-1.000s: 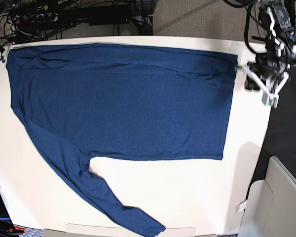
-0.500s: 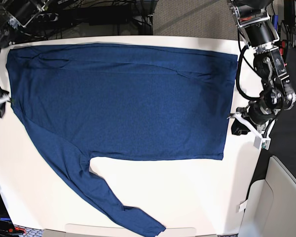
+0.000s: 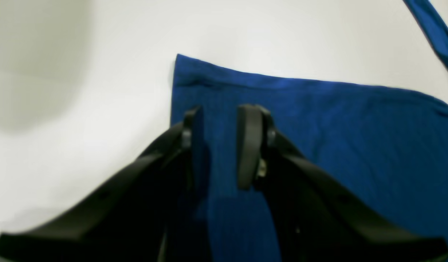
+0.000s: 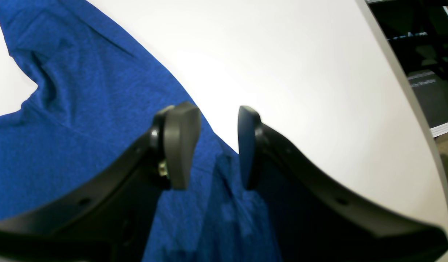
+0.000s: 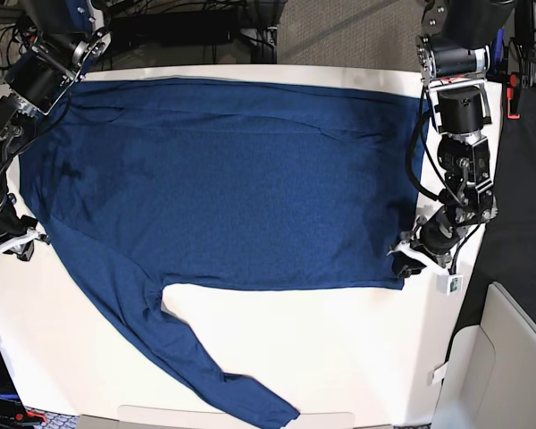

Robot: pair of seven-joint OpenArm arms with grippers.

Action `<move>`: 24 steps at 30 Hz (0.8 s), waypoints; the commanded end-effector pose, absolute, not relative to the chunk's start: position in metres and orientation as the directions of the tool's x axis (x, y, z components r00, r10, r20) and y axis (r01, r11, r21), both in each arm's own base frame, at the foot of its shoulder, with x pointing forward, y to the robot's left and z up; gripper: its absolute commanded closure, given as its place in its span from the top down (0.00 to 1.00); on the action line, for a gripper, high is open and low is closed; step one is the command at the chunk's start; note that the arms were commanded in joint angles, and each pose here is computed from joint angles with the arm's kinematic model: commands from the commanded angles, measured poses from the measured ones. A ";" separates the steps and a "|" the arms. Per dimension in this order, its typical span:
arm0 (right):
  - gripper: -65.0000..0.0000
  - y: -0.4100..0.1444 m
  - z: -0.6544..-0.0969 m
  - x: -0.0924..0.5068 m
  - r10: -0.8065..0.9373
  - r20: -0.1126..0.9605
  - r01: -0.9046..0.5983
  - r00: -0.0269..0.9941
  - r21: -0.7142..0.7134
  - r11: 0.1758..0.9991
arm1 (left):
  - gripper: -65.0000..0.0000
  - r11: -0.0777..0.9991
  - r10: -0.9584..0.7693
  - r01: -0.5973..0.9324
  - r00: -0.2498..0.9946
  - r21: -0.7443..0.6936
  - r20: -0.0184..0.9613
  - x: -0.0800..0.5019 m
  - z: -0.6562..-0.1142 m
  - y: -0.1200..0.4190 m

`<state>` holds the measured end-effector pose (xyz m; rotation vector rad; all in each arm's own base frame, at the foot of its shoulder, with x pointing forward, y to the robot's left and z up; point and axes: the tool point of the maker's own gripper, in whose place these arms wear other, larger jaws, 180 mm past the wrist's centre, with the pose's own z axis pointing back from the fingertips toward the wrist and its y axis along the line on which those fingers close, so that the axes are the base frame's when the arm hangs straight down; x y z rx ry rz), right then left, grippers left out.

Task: Fold the T-shirt properly
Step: 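Move both grippers to the shirt's side edges and grasp them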

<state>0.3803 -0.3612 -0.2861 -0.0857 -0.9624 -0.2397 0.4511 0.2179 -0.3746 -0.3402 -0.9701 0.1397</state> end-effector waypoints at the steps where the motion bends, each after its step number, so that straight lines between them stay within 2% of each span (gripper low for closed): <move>1: 0.34 -0.370 -0.261 0.389 -0.141 0.860 0.245 0.491 0.019 0.969 | 0.25 0.937 0.294 0.026 0.484 -0.349 0.824 0.473 -0.350 0.227; 5: 0.34 -0.369 -0.262 0.390 -0.142 0.860 0.244 0.490 0.022 0.970 | 0.33 0.933 0.340 -0.057 0.456 -0.355 0.822 0.487 -0.363 0.236; 9: 0.34 -0.370 -0.264 0.388 -0.146 0.858 0.245 0.493 0.024 0.969 | 0.39 0.935 0.343 -0.089 0.478 -0.343 0.809 0.486 -0.375 0.239; 18: 0.34 -0.371 -0.262 0.389 -0.148 0.860 0.248 0.488 0.026 0.968 | 0.39 0.955 0.246 -0.007 0.568 -0.295 0.785 0.473 -0.402 0.203; 24: 0.34 -0.370 -0.260 0.391 -0.144 0.868 0.246 0.475 0.026 0.969 | 0.38 0.959 0.187 0.040 0.654 -0.280 0.733 0.455 -0.420 0.186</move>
